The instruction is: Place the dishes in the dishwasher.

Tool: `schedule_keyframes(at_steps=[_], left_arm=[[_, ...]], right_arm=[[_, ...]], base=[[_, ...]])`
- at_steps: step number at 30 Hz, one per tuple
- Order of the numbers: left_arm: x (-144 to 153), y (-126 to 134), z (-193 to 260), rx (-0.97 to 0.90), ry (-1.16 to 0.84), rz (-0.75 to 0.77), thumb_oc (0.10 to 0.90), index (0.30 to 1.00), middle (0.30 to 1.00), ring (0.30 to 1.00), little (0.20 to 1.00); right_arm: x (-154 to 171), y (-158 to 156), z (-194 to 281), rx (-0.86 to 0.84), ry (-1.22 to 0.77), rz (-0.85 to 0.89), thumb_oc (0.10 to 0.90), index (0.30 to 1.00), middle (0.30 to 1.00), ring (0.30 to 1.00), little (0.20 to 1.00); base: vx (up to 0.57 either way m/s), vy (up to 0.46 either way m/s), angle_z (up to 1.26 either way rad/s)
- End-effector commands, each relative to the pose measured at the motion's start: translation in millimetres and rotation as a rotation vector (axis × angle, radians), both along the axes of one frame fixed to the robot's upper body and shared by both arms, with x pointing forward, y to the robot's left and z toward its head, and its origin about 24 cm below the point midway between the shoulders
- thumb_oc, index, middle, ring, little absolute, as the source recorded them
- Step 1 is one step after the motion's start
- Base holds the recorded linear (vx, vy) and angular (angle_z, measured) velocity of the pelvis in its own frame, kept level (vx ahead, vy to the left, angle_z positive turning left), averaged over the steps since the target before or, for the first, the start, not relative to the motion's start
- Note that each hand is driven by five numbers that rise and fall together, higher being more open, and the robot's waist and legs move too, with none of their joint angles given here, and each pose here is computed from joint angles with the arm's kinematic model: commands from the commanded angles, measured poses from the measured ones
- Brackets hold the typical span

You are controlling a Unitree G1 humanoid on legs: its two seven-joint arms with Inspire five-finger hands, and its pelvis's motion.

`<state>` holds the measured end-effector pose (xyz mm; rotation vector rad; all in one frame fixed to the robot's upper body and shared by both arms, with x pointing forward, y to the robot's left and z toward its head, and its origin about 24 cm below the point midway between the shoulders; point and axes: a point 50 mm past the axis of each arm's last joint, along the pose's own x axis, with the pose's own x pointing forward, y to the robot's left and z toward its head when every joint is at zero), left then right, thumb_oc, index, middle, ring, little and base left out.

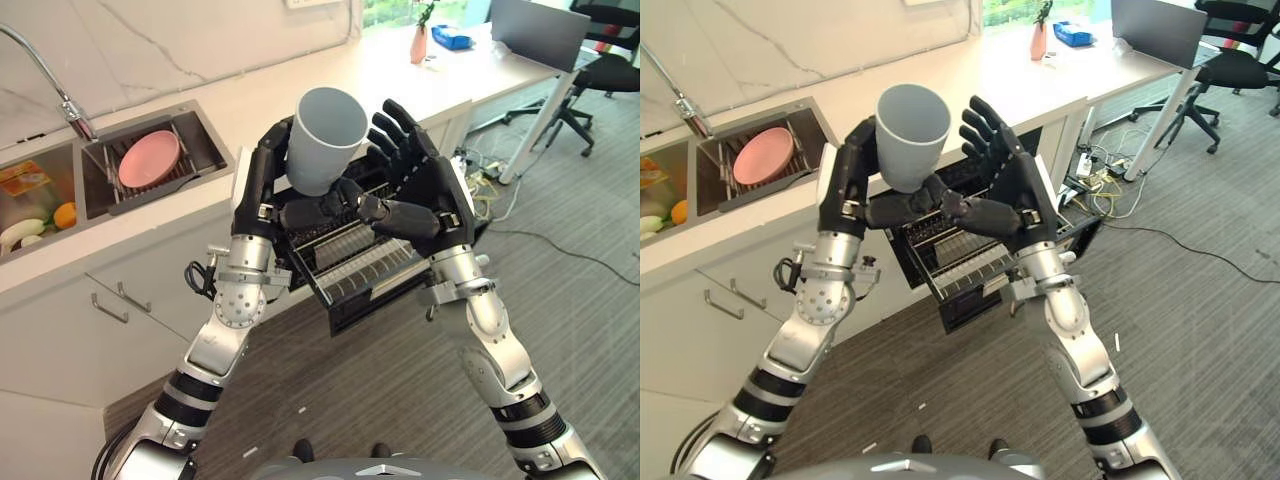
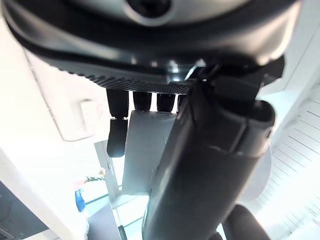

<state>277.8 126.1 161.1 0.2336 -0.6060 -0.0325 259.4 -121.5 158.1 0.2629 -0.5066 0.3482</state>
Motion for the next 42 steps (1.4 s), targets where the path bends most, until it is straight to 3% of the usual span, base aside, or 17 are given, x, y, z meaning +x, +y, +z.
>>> schedule_keyframes(at_steps=[1,11,15,16,18,29,30,31,42], left_arm=[[-1.4,-6.8,37.0,0.042,-0.228,-0.028,0.4,0.3,0.3,0.3,0.3],[-8.1,-34.9,27.5,0.192,-0.217,-0.17,0.4,0.3,0.3,0.3,0.3],[-16.4,-50.0,21.4,0.364,-0.261,-0.239,0.4,0.3,0.3,0.3,0.3],[-17.9,-51.8,19.2,0.376,-0.261,-0.246,0.4,0.3,0.3,0.3,0.3],[-19.8,-56.5,16.3,0.411,-0.272,-0.252,0.4,0.3,0.3,0.3,0.3],[-24.1,-70.8,-1.9,0.466,-0.264,-0.242,0.4,0.3,0.3,0.3,0.3],[-24.7,-70.3,-2.9,0.469,-0.262,-0.242,0.529,0.493,0.493,0.493,0.493],[-25.0,-69.2,-4.2,0.464,-0.256,-0.24,0.8,0.9,0.9,0.9,0.9],[-23.1,-40.9,-20.9,0.409,-0.139,-0.129,0.8,0.9,0.9,0.9,0.9]], right_arm=[[-10.5,6.4,38.2,0.123,-0.203,0.03,0.8,0.9,0.9,0.9,0.9],[-3.4,23.8,46.1,0.158,-0.195,0.085,0.8,0.9,0.9,0.9,0.9],[-0.8,28.2,52.9,0.166,-0.208,0.07,0.8,0.9,0.9,0.9,0.9],[-0.8,29.4,53.5,0.169,-0.208,0.06,0.563,0.545,0.545,0.545,0.545],[-0.8,32.6,52.9,0.181,-0.199,0.036,0.4,0.3,0.3,0.3,0.3],[-8.7,51.1,46.2,0.292,-0.144,0.029,0.4,0.3,0.3,0.3,0.3],[-9.1,51.4,45.9,0.291,-0.145,0.029,0.4,0.3,0.3,0.3,0.3],[-9.5,51.3,45.6,0.291,-0.145,0.024,0.4,0.3,0.3,0.3,0.3],[-6.0,31.0,43.5,0.303,-0.16,-0.094,0.4,0.3,0.3,0.3,0.3]], base=[[-0.01,-0.001,-0.08],[-0.02,-0.005,-0.08],[0.0,0.0,0.0],[0.0,-0.007,0.04],[0.0,-0.004,0.02],[-0.01,-0.003,0.08],[-0.01,-0.002,0.11],[-0.01,-0.003,0.12],[0.01,-0.009,0.07]])
